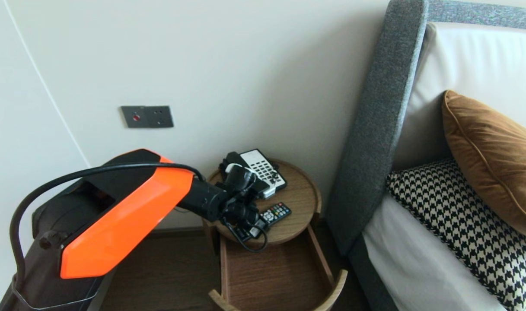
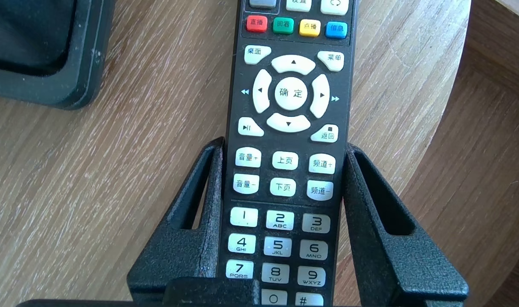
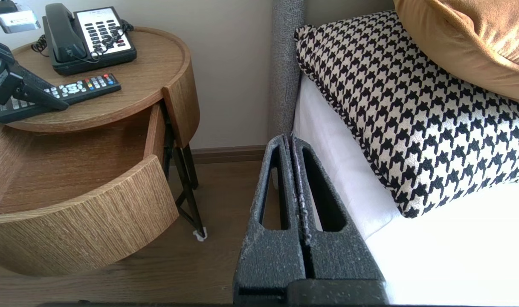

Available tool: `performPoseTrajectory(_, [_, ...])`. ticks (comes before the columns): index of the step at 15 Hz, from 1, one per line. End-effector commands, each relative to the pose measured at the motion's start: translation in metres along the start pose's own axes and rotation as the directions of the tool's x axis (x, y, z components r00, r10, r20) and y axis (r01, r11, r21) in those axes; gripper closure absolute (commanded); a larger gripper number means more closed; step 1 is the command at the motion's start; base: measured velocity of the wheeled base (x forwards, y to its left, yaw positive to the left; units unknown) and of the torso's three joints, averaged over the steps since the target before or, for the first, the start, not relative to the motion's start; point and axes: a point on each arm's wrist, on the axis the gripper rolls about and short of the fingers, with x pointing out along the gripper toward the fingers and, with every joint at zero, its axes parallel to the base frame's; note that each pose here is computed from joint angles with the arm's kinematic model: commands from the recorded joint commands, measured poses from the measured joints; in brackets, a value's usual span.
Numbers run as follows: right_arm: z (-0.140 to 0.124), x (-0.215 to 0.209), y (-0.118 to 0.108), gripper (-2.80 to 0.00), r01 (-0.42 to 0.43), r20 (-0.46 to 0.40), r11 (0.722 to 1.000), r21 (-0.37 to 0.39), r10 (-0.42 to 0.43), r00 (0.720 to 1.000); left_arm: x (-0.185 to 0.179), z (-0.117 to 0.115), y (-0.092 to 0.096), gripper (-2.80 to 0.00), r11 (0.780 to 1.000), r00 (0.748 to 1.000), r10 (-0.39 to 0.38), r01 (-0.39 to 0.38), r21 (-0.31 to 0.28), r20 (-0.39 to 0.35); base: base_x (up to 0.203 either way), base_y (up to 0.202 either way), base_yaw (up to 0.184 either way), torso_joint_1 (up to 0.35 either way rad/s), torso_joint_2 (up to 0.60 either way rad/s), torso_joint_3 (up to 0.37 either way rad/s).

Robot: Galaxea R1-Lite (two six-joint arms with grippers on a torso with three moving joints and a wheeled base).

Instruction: Take the remote control out of the drawer one by one and place them on the table

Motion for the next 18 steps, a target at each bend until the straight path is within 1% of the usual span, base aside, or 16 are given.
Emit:
performPoseTrajectory(1, [0.000, 0.000, 0.000, 0.00, 0.000, -0.002, 1.000, 0.000, 0.000, 1.000, 0.003, -0.003, 0.000, -2.80, 1.000, 1.000, -0.004, 0.004, 0.004, -0.008, 0.000, 0.000, 0.000, 0.000, 0.00, 0.000])
performPoseTrajectory(5, [0.000, 0.000, 0.000, 0.00, 0.001, -0.002, 1.000, 0.000, -0.001, 1.000, -0.004, 0.003, 0.000, -2.80, 1.000, 1.000, -0.007, 0.007, 0.013, 0.010, 0.000, 0.000, 0.000, 0.000, 0.00, 0.000])
performPoseTrajectory(7, [0.000, 0.000, 0.000, 0.00, 0.001, -0.002, 1.000, 0.000, -0.001, 1.000, -0.015, 0.011, 0.000, -2.80, 1.000, 0.999, -0.004, 0.004, 0.017, 0.033, 0.000, 0.000, 0.000, 0.000, 0.00, 0.000])
performPoseTrajectory(10, [0.000, 0.000, 0.000, 0.00, 0.000, -0.002, 1.000, 0.000, 0.000, 1.000, -0.045, 0.026, -0.001, -2.80, 1.000, 0.996, 0.007, -0.009, 0.025, 0.092, 0.000, 0.000, 0.000, 0.000, 0.00, 0.000])
performPoseTrajectory(12, [0.000, 0.000, 0.000, 0.00, 0.001, 0.000, 1.000, 0.000, -0.001, 1.000, -0.071, 0.040, -0.002, -2.80, 0.999, 0.989, 0.020, -0.024, 0.026, 0.149, 0.000, 0.000, 0.000, 0.000, 0.00, 0.000])
performPoseTrajectory(14, [0.000, 0.000, 0.000, 0.00, 0.001, 0.001, 1.000, 0.000, -0.001, 1.000, -0.102, 0.045, -0.006, -2.80, 1.000, 0.982, 0.028, -0.030, 0.009, 0.186, 0.000, 0.000, 0.000, 0.000, 0.00, 0.000])
performPoseTrajectory(15, [0.000, 0.000, 0.000, 0.00, 0.001, 0.000, 1.000, 0.000, -0.001, 1.000, -0.117, 0.041, -0.010, -2.80, 1.000, 0.982, 0.024, -0.025, -0.001, 0.186, 0.000, 0.000, 0.000, 0.000, 0.00, 0.000])
performPoseTrajectory(16, [0.000, 0.000, 0.000, 0.00, 0.001, 0.000, 1.000, 0.000, -0.001, 1.000, -0.130, 0.031, -0.015, -2.80, 1.000, 0.985, 0.013, -0.012, -0.009, 0.170, 0.000, 0.000, 0.000, 0.000, 0.00, 0.000])
performPoseTrajectory(18, [0.000, 0.000, 0.000, 0.00, 0.001, -0.001, 1.000, 0.000, -0.001, 1.000, -0.149, 0.004, -0.026, -2.80, 1.000, 0.993, -0.012, 0.015, -0.024, 0.118, 0.000, 0.000, 0.000, 0.000, 0.00, 0.000])
